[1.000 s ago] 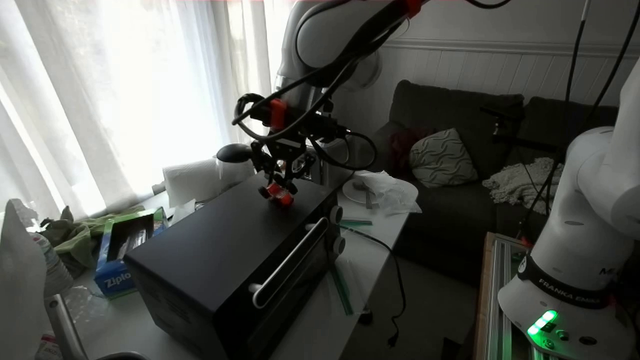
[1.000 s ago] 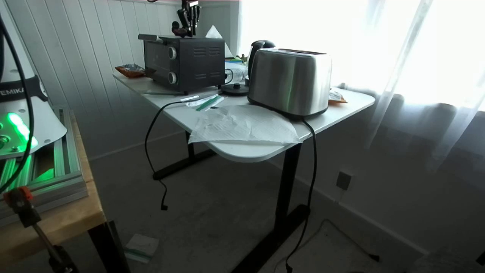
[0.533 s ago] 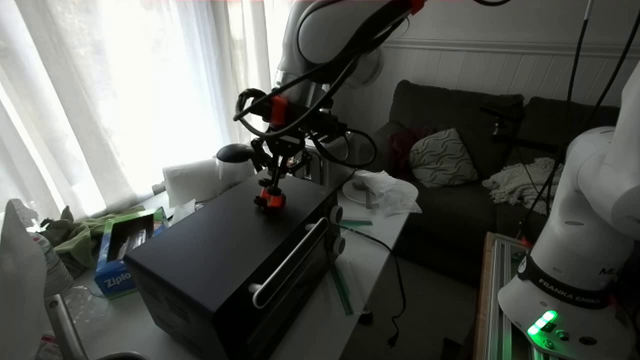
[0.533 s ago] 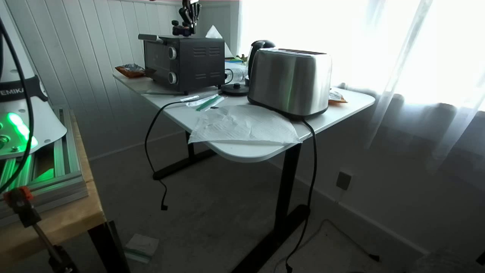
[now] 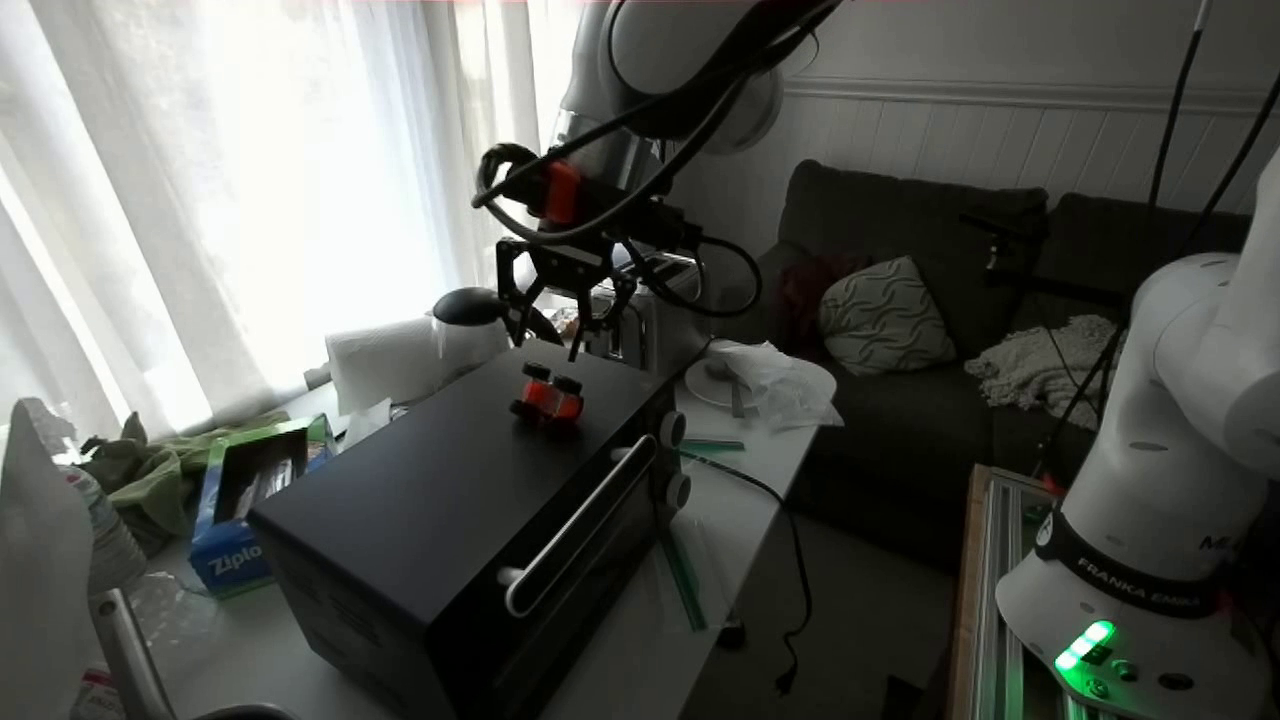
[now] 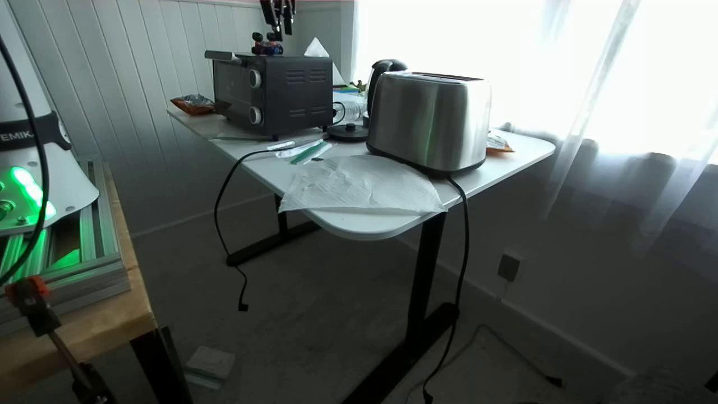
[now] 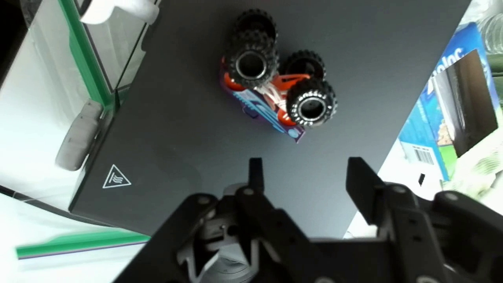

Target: Turn the toy car over on the oven

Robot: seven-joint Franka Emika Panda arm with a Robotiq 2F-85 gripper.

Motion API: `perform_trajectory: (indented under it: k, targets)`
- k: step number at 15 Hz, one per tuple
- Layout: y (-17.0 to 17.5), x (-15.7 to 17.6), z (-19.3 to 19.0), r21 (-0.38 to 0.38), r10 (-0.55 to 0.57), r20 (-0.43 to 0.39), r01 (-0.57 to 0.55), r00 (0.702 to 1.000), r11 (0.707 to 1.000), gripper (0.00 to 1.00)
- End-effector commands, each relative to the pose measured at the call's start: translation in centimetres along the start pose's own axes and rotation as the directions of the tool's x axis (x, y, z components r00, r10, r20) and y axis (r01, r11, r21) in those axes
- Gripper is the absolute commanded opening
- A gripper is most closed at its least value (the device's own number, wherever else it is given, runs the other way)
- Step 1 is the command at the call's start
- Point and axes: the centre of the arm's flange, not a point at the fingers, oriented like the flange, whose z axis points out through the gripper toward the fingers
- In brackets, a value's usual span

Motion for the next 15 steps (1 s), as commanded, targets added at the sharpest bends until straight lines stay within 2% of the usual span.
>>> perform_trajectory:
  k: [1, 2, 4, 9, 15]
  targets:
    - [1.9, -0.5, -1.0, -0.052, 0.026, 0.0, -0.026, 1.0, 0.998, 0.88]
    - [2.4, -0.4, -0.7, -0.071, 0.047, 0.016, -0.046, 0.999, 0.996, 0.96]
    - [2.7, -0.2, -0.3, -0.093, 0.101, 0.049, -0.096, 0.994, 0.991, 1.0]
    - [3.2, 0.7, 0.9, -0.102, 0.218, 0.093, -0.209, 0.971, 0.973, 1.0]
    - [2.9, 0.9, 2.9, -0.139, 0.312, 0.168, -0.291, 0.935, 0.947, 1.0]
